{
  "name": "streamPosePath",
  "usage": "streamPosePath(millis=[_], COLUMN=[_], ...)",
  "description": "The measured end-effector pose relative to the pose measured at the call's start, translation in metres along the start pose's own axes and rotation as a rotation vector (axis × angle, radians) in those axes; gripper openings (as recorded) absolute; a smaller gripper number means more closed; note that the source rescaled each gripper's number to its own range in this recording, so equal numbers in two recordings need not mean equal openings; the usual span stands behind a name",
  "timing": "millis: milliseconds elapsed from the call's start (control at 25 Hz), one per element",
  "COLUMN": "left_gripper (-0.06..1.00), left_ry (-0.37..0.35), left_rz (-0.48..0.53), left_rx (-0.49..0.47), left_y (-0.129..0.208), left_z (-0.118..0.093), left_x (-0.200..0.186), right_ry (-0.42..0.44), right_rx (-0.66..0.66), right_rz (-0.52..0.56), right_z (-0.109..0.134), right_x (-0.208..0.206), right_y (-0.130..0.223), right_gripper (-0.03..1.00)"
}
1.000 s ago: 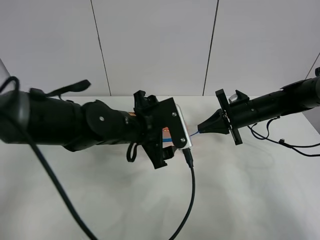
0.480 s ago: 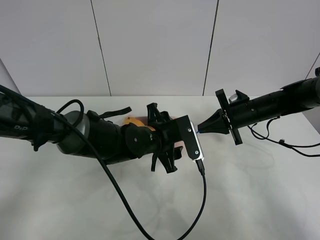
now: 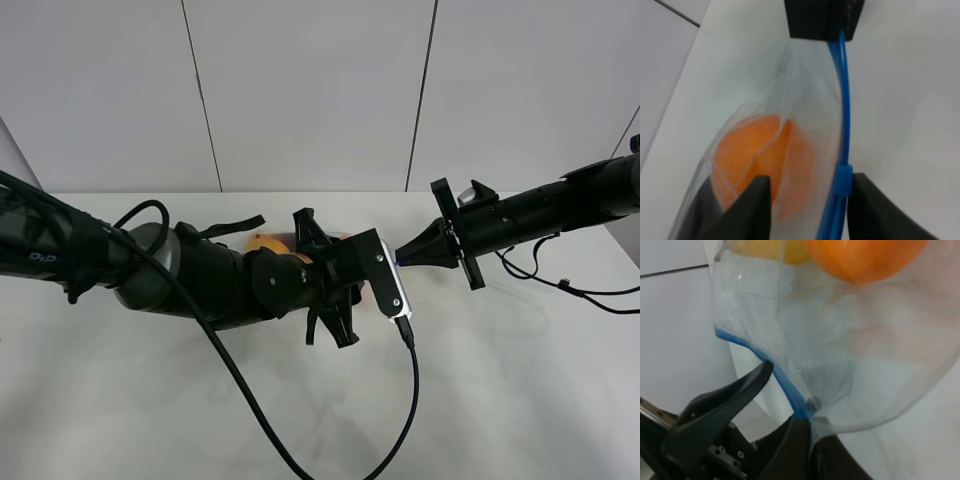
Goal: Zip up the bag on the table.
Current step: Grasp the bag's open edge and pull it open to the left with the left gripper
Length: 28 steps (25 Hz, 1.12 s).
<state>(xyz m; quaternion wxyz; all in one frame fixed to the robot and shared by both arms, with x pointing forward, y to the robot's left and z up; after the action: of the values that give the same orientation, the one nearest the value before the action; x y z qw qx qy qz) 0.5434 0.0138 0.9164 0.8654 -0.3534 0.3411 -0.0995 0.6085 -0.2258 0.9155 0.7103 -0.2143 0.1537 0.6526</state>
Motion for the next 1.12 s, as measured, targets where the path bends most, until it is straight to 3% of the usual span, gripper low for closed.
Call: streamPosePath(millis=[400,720,960,1040,1120], left_gripper=[0.40,0.40,0.40,0.38,0.23], left_ry=[0.035,0.055,-0.011,-0.014,-0.015], left_rz=[-0.088,-0.054,-0.094,-0.096,-0.096], left_rx=[0.042,0.054,0.053,0.054,0.054], left_y=[-0.010,0.002,-0.002,-0.003,-0.003], left_z=[-0.004,-0.014,-0.006,-0.006,-0.006], left_x=[0.000,0.010,0.010,0.010,0.010], right_ry=[0.001,0.001,0.002,0.002,0.001], right_rx=[0.000,0.000,0.000,0.000,0.000], right_rz=[-0.001,-0.001,-0.002,-0.002,-0.003], right_z=[0.000,0.000,0.000,0.000,0.000], right_x=[0.000,0.000,0.000,0.000,0.000], right_y=[0.000,0.000,0.000,0.000,0.000], right_gripper=[0.00,0.00,0.00,0.00,0.00])
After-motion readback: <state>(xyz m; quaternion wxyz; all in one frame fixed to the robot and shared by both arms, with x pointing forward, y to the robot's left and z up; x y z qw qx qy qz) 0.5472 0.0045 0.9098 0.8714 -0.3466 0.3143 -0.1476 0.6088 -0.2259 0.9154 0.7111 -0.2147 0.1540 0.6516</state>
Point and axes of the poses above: a point on each arm's last joint axis where the gripper is mounted, x pointing out along that axis toward the gripper, z along the wrist's bending axis when the last joint is at zero, y = z × x, the point moved 2 cm from there along x, pointing out along that axis toward the gripper, and after that the axes turned 13 degrees about -x, right-handed, at the moved point
